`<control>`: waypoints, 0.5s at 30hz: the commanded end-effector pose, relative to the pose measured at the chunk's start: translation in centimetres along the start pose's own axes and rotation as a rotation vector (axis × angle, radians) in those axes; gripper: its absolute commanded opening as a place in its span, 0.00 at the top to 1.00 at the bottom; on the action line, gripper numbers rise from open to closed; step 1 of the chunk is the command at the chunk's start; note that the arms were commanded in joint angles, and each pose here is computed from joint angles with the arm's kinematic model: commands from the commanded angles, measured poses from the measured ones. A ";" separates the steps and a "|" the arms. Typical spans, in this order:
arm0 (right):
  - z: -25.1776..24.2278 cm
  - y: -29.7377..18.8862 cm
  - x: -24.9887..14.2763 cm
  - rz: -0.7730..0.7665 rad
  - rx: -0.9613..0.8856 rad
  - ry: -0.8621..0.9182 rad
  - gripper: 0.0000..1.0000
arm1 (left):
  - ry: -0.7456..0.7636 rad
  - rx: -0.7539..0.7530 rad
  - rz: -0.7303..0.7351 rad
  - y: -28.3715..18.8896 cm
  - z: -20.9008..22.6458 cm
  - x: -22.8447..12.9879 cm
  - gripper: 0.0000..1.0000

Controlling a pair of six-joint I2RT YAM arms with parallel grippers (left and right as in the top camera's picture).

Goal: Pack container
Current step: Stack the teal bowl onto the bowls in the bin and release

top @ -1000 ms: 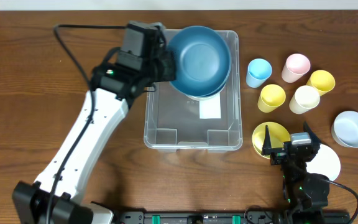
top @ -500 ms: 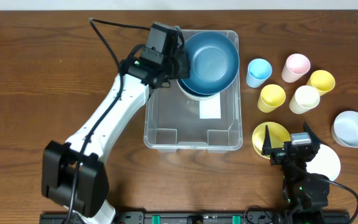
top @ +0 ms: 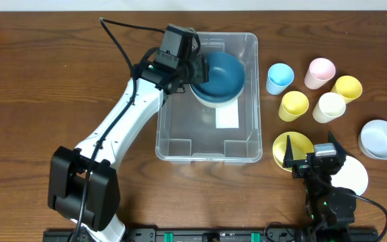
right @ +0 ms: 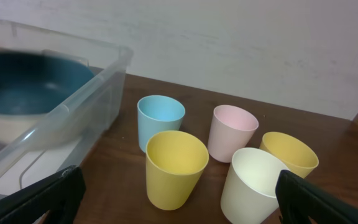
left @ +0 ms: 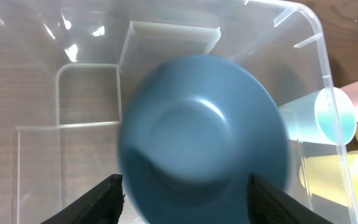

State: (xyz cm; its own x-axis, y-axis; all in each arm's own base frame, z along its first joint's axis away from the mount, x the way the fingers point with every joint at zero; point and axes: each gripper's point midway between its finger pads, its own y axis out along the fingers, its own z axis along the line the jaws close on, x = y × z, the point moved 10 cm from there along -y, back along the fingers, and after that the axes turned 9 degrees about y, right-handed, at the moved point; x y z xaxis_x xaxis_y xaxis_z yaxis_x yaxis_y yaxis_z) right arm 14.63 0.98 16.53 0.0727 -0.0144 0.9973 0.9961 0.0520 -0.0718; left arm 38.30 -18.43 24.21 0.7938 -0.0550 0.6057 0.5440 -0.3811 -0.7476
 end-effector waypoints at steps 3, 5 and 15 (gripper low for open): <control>0.2 0.0 -0.1 0.000 0.014 -0.008 0.01 | 0.010 0.002 -0.039 -1.0 -0.2 0.7 0.36; 0.2 0.0 -0.1 0.001 0.014 -0.008 0.01 | 0.011 -0.010 -0.064 -2.1 -0.5 1.1 0.36; 0.2 0.0 -0.1 0.000 0.015 -0.008 0.01 | -0.024 0.099 -0.160 -11.6 0.9 1.3 0.36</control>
State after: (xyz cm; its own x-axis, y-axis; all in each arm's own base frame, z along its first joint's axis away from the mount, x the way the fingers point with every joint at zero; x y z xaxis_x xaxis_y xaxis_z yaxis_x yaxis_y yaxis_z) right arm 14.63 0.98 16.53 0.0726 -0.0144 0.9973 0.9961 0.0516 -0.0718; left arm 34.17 -15.62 30.72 0.7543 -0.0220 0.6562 0.6043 -0.3676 -0.7069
